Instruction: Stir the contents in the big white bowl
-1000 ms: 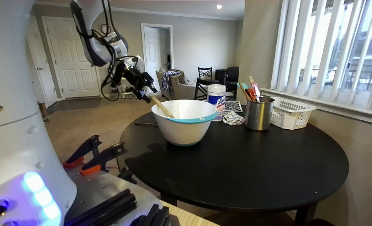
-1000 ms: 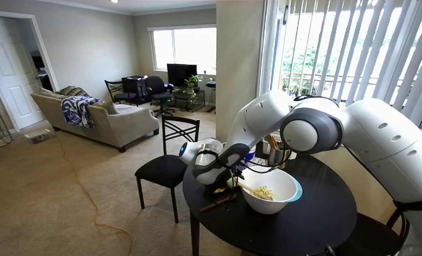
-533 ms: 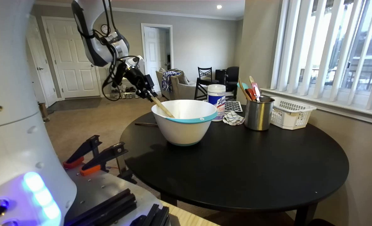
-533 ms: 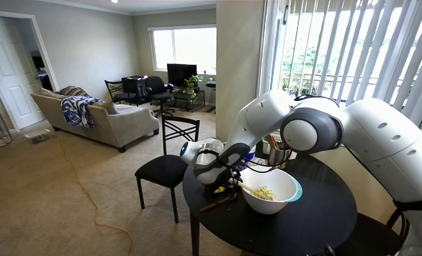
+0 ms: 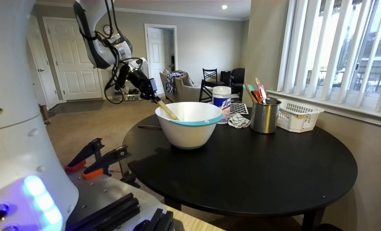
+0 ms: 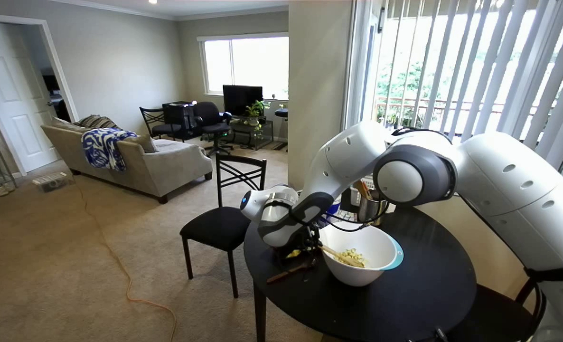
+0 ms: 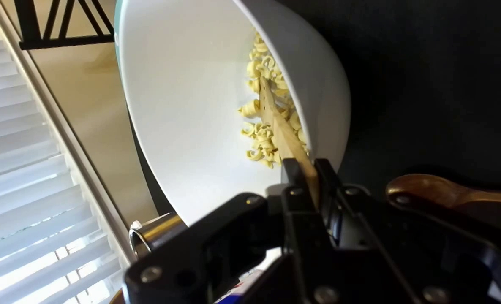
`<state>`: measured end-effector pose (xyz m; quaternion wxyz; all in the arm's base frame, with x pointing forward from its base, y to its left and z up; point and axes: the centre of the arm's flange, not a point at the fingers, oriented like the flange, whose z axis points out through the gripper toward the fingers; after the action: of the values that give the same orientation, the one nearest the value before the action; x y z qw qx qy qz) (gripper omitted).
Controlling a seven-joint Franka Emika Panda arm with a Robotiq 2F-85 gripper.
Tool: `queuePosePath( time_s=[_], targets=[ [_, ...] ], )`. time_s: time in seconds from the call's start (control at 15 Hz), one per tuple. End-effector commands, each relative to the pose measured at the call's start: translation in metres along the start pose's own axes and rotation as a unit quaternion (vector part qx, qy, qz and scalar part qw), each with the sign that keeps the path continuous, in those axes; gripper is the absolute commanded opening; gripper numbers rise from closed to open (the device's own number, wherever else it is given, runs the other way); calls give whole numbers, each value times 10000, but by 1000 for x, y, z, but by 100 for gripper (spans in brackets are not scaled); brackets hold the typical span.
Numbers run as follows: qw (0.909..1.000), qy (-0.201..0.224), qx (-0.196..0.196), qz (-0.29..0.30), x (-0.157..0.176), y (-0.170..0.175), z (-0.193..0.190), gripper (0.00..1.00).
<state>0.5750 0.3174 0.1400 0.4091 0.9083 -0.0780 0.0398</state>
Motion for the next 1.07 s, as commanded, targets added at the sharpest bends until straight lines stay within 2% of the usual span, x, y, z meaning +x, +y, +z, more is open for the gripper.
queuePosePath(
  time_s=[0.0,0.2,0.53,0.73,1.0],
  targets=[
    [9998,51,-61,-163,0,8,-4,5],
    [9999,88,40,-85,0,25,-17,5],
    [9990,-58,449,14,14,61,-44,5],
    [9925,-424,1146,36,27,86,-44,5],
    [9769,-867,1936,245,45,127,-35,5]
  ],
)
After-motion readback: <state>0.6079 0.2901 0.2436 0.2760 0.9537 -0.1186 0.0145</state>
